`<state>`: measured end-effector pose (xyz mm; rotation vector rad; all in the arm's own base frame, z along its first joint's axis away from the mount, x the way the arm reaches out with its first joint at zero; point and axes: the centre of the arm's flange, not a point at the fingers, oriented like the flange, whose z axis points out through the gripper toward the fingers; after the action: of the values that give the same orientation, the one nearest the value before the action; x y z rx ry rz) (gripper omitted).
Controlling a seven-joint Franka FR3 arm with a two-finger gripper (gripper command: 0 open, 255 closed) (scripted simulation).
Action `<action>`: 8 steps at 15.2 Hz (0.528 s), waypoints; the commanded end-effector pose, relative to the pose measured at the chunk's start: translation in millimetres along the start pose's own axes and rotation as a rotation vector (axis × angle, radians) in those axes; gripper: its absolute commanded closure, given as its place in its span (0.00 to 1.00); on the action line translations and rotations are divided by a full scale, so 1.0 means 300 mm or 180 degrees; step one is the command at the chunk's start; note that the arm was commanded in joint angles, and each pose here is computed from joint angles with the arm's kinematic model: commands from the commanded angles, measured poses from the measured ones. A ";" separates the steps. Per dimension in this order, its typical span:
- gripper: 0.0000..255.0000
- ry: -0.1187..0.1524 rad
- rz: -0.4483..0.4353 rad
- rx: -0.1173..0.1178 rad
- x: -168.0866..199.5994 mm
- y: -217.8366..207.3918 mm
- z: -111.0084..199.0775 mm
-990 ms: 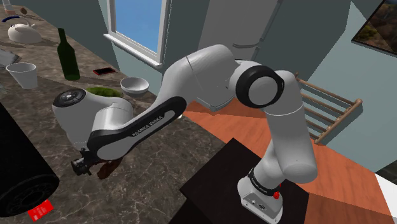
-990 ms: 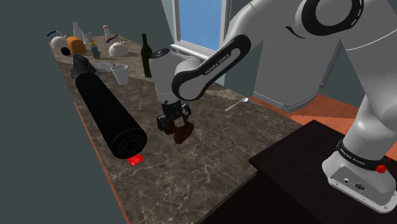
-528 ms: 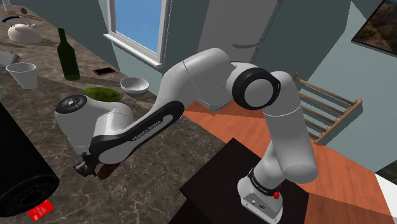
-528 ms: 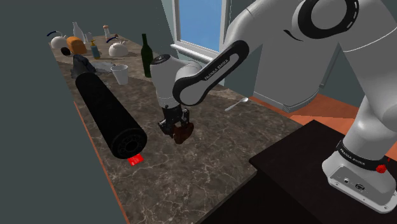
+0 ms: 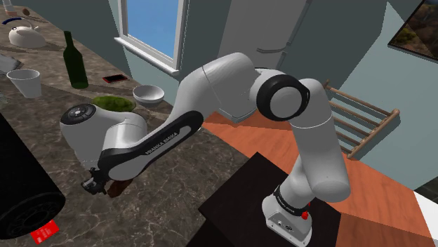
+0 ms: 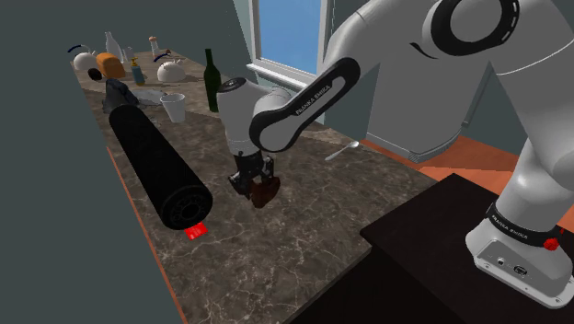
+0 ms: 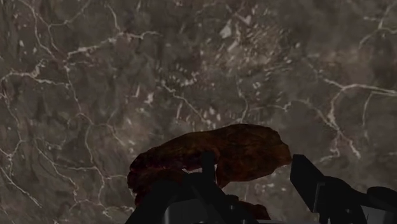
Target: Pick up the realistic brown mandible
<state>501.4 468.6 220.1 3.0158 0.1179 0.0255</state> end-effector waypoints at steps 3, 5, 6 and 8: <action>1.00 0.0000 0.0003 -0.0002 0.001 0.010 -0.059; 1.00 0.0000 0.0003 -0.0002 0.002 0.014 -0.094; 1.00 0.0000 0.0003 -0.0002 0.002 0.016 -0.112; 1.00 0.0000 0.0003 -0.0002 0.002 0.021 -0.147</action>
<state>502.9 467.1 257.7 3.0153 0.1165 0.0258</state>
